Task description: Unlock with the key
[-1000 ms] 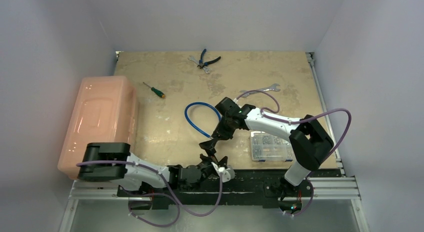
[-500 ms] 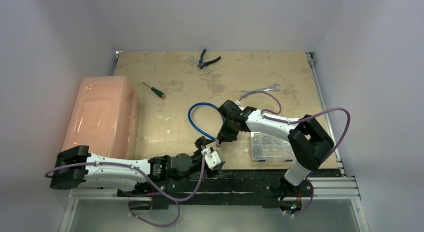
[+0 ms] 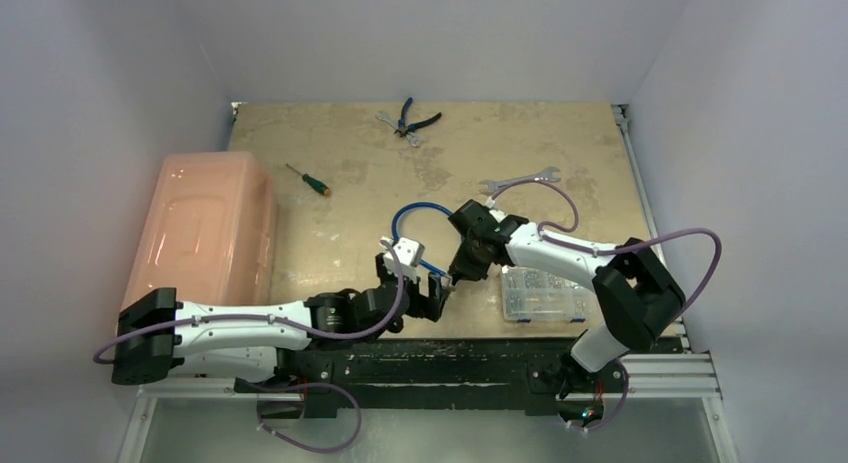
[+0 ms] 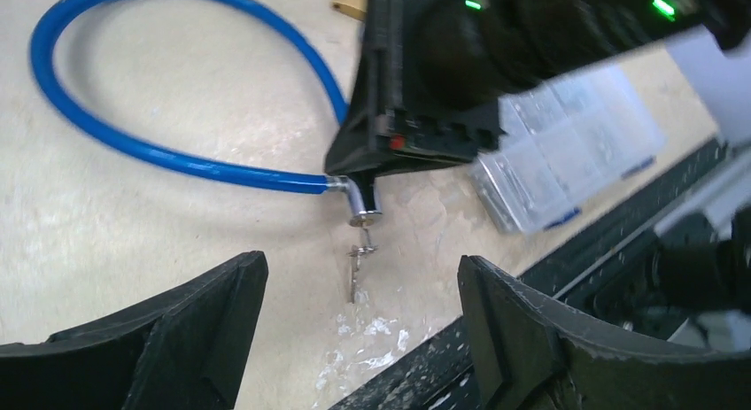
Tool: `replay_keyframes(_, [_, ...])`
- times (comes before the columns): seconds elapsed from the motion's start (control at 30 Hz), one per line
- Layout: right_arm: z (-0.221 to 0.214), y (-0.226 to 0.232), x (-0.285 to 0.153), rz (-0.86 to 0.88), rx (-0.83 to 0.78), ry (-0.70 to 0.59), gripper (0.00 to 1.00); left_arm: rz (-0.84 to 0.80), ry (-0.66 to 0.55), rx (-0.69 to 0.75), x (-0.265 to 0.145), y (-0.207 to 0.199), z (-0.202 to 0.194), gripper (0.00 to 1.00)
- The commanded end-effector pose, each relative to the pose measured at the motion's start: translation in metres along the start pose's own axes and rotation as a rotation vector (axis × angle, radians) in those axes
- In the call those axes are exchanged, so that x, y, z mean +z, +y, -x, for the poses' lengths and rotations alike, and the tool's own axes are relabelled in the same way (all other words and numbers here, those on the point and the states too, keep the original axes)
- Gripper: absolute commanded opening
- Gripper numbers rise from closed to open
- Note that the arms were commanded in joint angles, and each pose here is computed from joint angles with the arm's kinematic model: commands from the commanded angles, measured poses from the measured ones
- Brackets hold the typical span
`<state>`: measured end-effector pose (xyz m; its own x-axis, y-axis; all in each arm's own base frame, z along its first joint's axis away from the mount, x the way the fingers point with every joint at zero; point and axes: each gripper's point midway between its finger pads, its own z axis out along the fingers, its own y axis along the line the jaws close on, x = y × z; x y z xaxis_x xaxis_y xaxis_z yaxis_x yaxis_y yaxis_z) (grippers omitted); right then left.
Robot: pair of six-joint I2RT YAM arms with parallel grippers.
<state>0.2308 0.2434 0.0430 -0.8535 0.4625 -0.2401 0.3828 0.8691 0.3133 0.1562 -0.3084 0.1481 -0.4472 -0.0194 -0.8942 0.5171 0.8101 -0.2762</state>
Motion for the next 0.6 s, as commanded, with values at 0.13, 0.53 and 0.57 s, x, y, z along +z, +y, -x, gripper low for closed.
replay_keyframes(0.13, [0.013,0.004,-0.014,0.044,0.001,-0.059,0.00,0.123,-0.048,-0.445,0.015,0.028,0.022,0.80])
replay_keyframes(0.53, [0.012,0.004,-0.019,0.087,0.026,-0.061,0.00,0.104,0.003,-0.655,0.054,0.049,0.017,0.69])
replay_keyframes(0.57, [0.012,0.004,-0.019,0.090,0.028,-0.062,0.00,0.097,0.000,-0.672,0.056,0.048,0.018,0.68])
